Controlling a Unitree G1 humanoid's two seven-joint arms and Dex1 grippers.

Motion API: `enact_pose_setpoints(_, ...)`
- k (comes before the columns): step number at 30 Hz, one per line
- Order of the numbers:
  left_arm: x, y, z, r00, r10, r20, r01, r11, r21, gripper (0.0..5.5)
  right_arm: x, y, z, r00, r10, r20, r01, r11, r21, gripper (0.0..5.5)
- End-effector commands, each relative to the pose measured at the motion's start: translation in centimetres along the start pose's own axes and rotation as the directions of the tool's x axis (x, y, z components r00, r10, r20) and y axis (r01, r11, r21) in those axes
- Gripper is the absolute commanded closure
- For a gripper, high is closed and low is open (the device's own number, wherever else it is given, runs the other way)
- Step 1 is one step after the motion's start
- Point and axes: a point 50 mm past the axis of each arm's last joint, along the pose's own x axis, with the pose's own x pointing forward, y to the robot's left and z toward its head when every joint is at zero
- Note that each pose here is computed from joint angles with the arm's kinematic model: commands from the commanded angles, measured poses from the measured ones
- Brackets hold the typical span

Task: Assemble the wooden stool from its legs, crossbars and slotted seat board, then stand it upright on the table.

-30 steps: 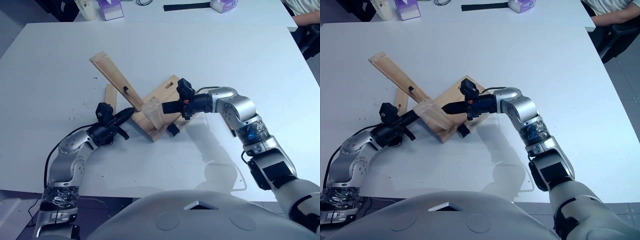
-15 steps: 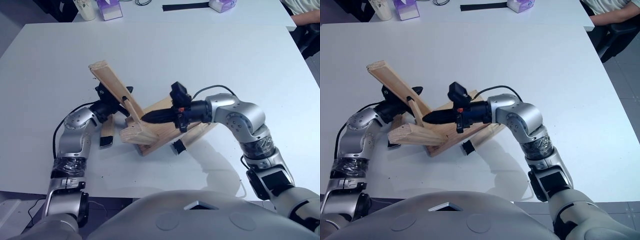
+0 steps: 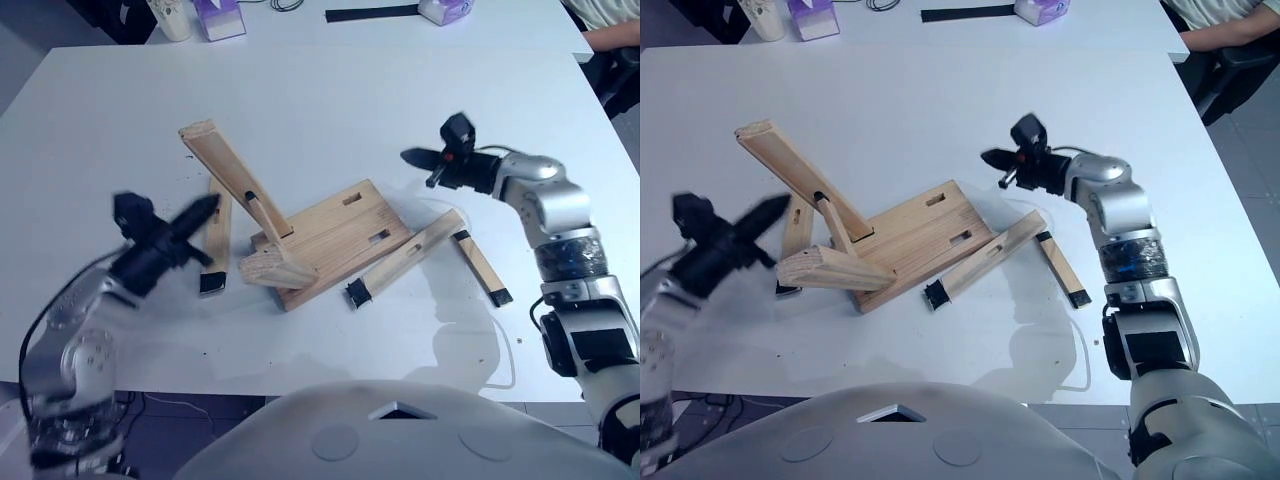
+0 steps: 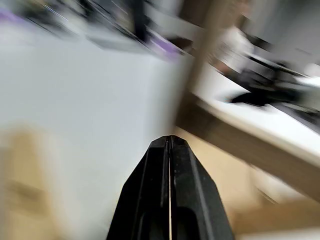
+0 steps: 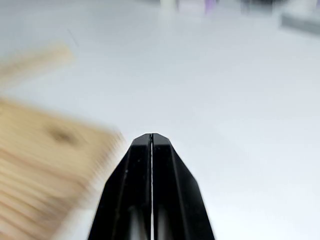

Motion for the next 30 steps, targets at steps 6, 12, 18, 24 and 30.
enact_pose_setpoints(6,-1.6,-1.2,-3.1,0.941,-0.14,-0.308,0.144,0.99,-0.011,5.5,0.4,0.9,-0.5,0.996,0.086,-0.031,-0.088,0.994,-0.057,5.48)
enact_pose_setpoints(12,-1.5,-2.1,-5.5,0.886,-0.221,-0.407,0.23,0.973,-0.028,5.5,0.3,1.6,1.0,0.984,0.178,-0.015,-0.179,0.979,-0.097,5.48)
enact_pose_setpoints(18,0.1,-2.7,-7.1,0.889,-0.246,-0.387,0.253,0.967,-0.036,5.5,1.1,2.0,1.2,0.964,0.259,-0.065,-0.265,0.957,-0.12,5.48)
enact_pose_setpoints(24,1.3,-3.7,-8.4,0.896,-0.241,-0.373,0.248,0.968,-0.032,5.5,2.0,1.8,2.0,0.948,0.305,-0.096,-0.316,0.939,-0.136,5.48)
enact_pose_setpoints(30,2.7,0.4,-8.0,0.934,-0.027,-0.356,0.069,0.992,0.107,5.5,0.2,2.7,1.5,0.893,0.427,-0.141,-0.445,0.884,-0.144,5.48)
